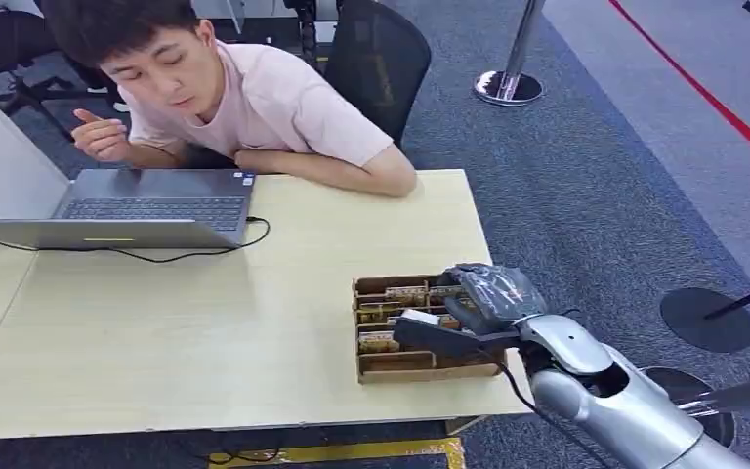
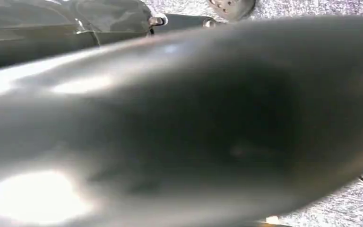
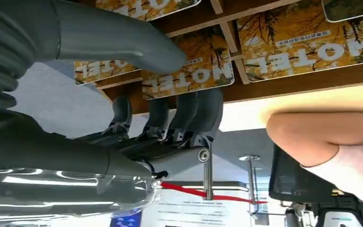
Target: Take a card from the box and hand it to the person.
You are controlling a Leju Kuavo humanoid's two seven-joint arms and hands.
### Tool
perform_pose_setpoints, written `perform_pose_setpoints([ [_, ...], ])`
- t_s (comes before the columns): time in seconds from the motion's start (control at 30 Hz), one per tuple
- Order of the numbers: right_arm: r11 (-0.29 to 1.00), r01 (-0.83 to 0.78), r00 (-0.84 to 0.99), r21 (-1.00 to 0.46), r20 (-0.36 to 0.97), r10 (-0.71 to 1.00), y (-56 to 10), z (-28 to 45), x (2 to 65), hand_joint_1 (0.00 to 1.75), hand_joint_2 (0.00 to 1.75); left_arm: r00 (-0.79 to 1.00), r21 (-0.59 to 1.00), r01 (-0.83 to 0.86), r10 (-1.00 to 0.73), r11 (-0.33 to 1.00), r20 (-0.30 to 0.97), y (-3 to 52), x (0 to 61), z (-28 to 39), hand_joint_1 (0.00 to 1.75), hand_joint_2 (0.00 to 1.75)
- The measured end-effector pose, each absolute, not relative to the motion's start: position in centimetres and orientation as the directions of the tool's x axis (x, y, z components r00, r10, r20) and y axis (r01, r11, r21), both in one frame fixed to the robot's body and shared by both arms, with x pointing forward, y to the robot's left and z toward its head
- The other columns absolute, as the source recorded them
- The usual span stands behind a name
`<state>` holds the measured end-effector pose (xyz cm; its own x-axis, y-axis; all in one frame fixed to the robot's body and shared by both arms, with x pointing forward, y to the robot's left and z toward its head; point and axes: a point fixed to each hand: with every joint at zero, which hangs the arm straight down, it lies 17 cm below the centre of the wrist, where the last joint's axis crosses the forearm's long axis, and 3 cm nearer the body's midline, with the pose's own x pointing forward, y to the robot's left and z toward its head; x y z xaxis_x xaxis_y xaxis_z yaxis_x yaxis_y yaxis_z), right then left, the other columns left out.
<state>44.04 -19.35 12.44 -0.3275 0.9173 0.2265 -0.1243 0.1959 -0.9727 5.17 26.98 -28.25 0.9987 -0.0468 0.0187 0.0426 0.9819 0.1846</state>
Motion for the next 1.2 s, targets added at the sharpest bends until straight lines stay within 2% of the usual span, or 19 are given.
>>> perform_pose_setpoints([
  [0.27, 0.192, -0.122, -0.326, -0.974, 0.222, 0.919, -19.4, 12.4, 44.1, 0.99, 1.75, 0.998, 0.177, 0.044, -0.05, 0.983, 0.031, 26.8, 5.4, -28.2, 0.0, 0.0],
  [0.3, 0.192, -0.122, -0.326, -0.974, 0.222, 0.919, -19.4, 12.4, 44.1, 1.12, 1.75, 0.998, 0.176, 0.044, -0.05, 0.983, 0.033, 26.8, 5.4, -28.2, 0.0, 0.0],
  [0.33, 0.192, -0.123, -0.326, -0.974, 0.222, 0.919, -19.4, 12.4, 44.0, 1.12, 1.75, 0.998, 0.173, 0.044, -0.051, 0.984, 0.037, 26.7, 5.5, -28.2, 0.0, 0.0],
  [0.4, 0.19, -0.122, -0.325, -0.974, 0.22, 0.92, -19.4, 12.3, 44.0, 1.26, 1.75, 0.997, 0.168, 0.045, -0.054, 0.985, 0.051, 26.6, 5.7, -28.2, 0.0, 0.0],
  [0.43, 0.19, -0.123, -0.325, -0.974, 0.22, 0.92, -19.4, 12.3, 44.0, 1.27, 1.75, 0.997, 0.166, 0.043, -0.053, 0.985, 0.058, 26.6, 5.8, -28.2, 0.0, 1.75],
  [0.5, 0.189, -0.123, -0.324, -0.974, 0.22, 0.92, -19.4, 12.3, 44.0, 1.5, 1.75, 0.996, 0.158, 0.044, -0.054, 0.987, 0.065, 26.5, 5.9, -28.2, 0.0, 1.75],
  [0.6, 0.185, -0.12, -0.325, -0.975, 0.215, 0.921, -19.4, 12.3, 44.0, 1.54, 1.75, 0.996, 0.156, 0.042, -0.053, 0.987, 0.067, 26.5, 6.0, -28.2, 0.0, 1.75],
  [1.2, 0.207, -0.079, -0.353, -0.975, 0.221, 0.909, -18.8, 13.5, 44.1, 1.52, 1.75, 0.998, 0.166, 0.001, -0.012, 0.986, 0.065, 26.8, 5.8, -28.2, 0.0, 1.75],
])
